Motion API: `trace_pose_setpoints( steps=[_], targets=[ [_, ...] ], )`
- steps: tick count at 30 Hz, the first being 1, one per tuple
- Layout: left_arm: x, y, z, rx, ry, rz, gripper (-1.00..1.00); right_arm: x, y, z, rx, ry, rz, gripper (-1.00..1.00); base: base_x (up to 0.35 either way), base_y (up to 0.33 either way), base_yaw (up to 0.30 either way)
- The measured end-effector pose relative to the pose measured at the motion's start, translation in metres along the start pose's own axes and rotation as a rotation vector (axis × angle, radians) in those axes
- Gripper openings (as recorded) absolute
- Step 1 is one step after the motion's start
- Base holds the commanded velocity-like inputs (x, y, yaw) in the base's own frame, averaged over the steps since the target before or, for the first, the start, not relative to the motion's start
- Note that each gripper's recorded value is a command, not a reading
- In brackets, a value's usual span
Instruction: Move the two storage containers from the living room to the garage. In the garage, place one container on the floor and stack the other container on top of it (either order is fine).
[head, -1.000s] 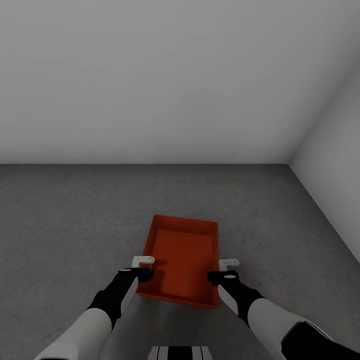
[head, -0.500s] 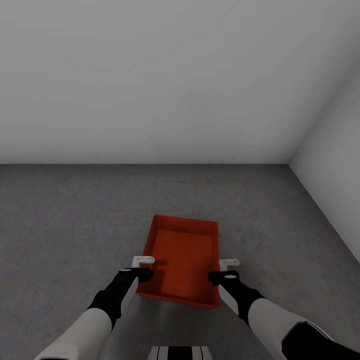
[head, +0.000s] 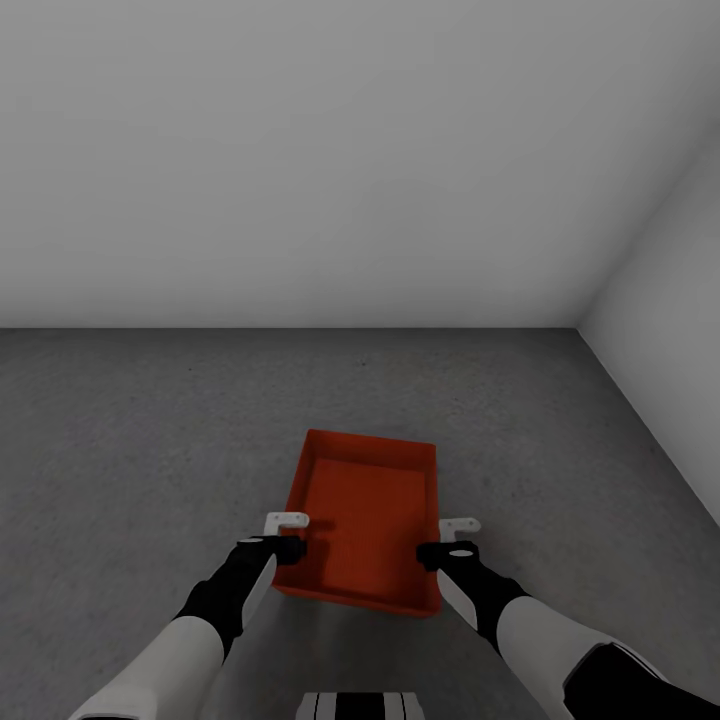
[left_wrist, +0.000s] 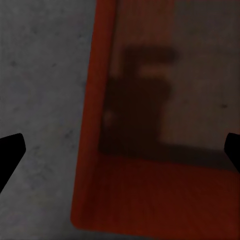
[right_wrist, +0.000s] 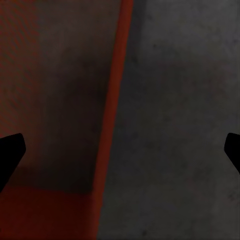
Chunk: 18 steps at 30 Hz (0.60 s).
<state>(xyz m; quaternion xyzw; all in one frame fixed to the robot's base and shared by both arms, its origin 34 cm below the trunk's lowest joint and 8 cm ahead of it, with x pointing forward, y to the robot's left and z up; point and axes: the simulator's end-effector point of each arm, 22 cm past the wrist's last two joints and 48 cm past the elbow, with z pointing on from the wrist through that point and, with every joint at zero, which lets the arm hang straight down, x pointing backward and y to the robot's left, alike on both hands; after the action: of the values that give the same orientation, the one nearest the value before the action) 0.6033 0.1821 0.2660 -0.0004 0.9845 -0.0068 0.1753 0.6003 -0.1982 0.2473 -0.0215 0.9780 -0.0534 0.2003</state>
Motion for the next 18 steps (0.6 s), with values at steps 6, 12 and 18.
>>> trace_pose_setpoints(
  steps=[6, 12, 18],
  targets=[
    [-0.006, 0.000, -0.011, 0.000, 0.002, 0.000, 1.00, -0.008, -0.001, -0.011, 0.000, -0.001, 0.000, 1.00, 0.000, 0.000, 0.000],
    [-0.013, 0.000, -0.022, -0.002, 0.003, 0.001, 1.00, -0.015, -0.002, -0.022, -0.001, 0.000, 0.000, 1.00, 0.000, 0.000, 0.000],
    [-0.020, 0.000, -0.033, -0.002, 0.004, 0.000, 1.00, -0.022, -0.005, -0.032, 0.000, 0.001, 0.000, 1.00, 0.000, 0.000, 0.000]
  ],
)
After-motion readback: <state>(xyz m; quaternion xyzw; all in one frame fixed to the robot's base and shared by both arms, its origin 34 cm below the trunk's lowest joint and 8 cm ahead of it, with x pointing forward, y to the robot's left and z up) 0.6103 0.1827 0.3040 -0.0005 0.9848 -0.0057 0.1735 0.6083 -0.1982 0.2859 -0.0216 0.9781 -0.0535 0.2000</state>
